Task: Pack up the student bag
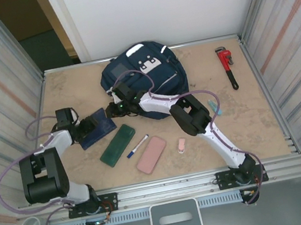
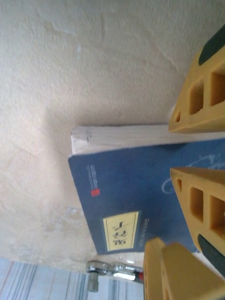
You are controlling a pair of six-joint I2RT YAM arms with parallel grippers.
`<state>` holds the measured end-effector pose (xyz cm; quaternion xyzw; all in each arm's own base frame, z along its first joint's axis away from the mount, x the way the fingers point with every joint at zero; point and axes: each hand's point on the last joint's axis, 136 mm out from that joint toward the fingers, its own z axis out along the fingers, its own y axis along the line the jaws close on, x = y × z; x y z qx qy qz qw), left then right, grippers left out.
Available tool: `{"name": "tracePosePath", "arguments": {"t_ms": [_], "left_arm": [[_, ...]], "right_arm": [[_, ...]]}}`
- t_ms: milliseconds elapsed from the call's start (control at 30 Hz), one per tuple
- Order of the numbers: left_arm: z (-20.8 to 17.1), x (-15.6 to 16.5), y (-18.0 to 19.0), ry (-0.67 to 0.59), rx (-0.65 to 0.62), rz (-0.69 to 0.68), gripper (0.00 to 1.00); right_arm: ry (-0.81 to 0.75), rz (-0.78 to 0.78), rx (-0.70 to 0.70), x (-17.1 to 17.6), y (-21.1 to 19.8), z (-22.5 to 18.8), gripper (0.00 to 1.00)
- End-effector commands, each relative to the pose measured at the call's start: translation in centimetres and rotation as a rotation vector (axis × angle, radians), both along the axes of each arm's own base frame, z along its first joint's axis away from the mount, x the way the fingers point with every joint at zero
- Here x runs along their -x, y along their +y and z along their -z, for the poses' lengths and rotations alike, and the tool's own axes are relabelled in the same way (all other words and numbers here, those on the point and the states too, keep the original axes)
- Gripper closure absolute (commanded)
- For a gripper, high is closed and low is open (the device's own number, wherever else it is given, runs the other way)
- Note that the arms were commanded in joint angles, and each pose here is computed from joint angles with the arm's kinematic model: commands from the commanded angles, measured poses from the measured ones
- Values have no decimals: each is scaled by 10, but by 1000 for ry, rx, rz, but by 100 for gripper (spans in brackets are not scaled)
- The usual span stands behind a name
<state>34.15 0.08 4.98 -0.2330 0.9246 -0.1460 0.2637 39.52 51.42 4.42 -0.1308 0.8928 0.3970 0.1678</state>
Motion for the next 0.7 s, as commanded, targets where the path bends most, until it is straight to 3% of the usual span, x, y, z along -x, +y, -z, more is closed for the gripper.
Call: {"name": "tracePosePath", "arguments": {"t_ms": [0, 133, 333, 667], "left_arm": [[-25, 7, 25, -63, -112, -90, 27], [-35, 22, 54, -73, -236, -215, 19], [-20, 23, 60, 23, -227, -228, 17], [3, 15, 52, 81, -77, -228, 10]], "right_arm": [[-55, 23, 40, -9, -18, -14, 70], [-77, 18, 77, -9, -25, -11, 57], [-76, 10, 68, -5, -18, -8, 43], [-44, 4, 40, -2, -9, 4, 39]]}}
